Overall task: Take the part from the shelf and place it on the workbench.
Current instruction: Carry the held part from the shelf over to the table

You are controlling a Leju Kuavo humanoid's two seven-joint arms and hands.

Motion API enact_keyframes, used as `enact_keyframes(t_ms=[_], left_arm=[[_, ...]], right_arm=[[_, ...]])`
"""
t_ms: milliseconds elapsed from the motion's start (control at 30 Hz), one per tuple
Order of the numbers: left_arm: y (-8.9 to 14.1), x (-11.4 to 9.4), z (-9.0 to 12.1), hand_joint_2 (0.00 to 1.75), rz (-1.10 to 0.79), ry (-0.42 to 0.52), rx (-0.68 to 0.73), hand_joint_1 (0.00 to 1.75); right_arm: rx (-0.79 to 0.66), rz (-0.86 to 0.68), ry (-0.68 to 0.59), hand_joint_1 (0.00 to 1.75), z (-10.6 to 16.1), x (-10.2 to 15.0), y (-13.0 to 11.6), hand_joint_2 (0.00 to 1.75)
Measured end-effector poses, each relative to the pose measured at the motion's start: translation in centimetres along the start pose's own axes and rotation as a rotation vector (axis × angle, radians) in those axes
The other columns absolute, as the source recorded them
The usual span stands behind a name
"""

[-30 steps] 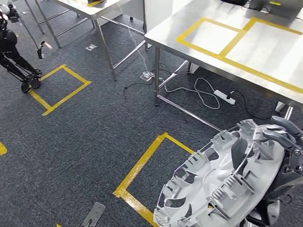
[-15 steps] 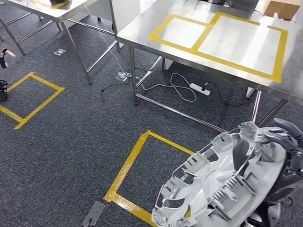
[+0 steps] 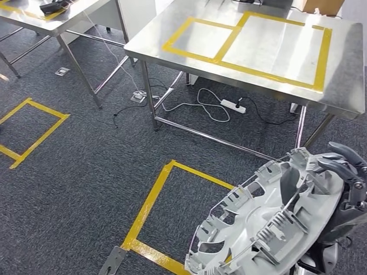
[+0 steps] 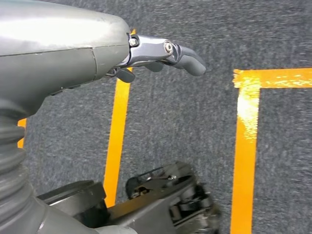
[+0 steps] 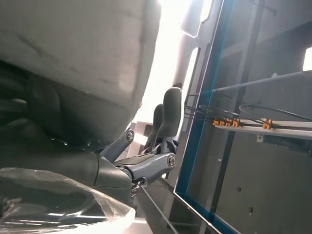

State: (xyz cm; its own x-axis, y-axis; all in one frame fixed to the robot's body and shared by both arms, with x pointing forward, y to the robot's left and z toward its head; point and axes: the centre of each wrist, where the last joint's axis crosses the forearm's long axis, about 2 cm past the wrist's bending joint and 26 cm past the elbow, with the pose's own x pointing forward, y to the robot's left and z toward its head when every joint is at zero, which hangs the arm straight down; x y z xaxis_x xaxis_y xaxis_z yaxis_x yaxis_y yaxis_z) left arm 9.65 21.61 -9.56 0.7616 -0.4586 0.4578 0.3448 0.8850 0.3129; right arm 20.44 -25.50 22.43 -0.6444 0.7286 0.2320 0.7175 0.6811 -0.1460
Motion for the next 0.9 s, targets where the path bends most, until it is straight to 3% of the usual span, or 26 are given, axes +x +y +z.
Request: enact_keyframes(t_ms=[900], left_arm=[[0.08,0.13,-0.06,1.75,0.012,0.003,0.007,0.0]], right_arm=[[0.008,0.004,0.011,1.75,0.2,-0.14,0.02,1.75]])
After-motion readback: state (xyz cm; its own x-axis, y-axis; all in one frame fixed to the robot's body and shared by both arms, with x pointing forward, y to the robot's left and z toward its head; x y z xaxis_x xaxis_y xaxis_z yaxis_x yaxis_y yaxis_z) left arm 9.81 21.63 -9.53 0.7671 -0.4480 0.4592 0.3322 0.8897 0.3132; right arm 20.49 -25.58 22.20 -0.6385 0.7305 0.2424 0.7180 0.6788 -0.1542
